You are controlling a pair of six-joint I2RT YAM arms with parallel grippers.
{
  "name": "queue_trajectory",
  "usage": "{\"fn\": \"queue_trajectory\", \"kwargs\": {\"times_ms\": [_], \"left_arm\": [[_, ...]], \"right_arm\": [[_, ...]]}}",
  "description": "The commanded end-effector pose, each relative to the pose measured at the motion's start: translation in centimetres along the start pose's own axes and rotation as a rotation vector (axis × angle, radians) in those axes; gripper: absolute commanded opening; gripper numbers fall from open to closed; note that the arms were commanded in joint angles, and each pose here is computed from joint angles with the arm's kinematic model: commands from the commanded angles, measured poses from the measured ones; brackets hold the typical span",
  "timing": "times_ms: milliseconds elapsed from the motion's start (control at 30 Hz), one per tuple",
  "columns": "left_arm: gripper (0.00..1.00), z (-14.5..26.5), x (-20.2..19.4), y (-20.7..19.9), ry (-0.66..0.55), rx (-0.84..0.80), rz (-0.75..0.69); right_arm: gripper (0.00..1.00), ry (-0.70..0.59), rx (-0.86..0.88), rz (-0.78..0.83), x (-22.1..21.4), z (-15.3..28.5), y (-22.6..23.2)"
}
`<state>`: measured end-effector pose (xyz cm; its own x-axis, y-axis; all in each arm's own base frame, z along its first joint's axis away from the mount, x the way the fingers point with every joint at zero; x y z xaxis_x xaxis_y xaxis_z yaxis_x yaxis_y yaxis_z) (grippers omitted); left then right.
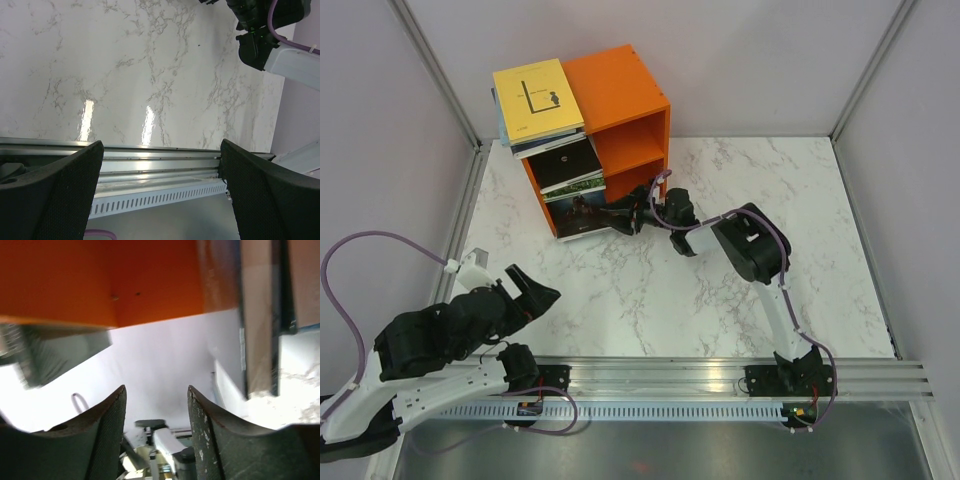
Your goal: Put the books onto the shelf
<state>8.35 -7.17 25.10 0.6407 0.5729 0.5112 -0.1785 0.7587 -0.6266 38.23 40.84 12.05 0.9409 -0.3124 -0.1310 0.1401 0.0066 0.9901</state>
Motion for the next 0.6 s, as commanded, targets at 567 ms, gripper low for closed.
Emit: {"fn": "queue_trajectory", "kwargs": {"times_ms": [567], "left_arm": [[1.0,-5.0,-0.4,-2.9,0.02,0.309,-0.417]], "right_arm": [[0.92,-0.023,-0.521,0.641,-6.2,14.1,6.4]]}}
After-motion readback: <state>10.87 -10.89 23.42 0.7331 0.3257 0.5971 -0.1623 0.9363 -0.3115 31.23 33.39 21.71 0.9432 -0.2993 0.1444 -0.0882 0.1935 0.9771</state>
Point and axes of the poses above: each gripper's point midway between its finger pads, its own z axis back along the fingers, its own y axis along the line the jaws close on, x = y × z, the point moved 3 cm from there along z, back along the fingers
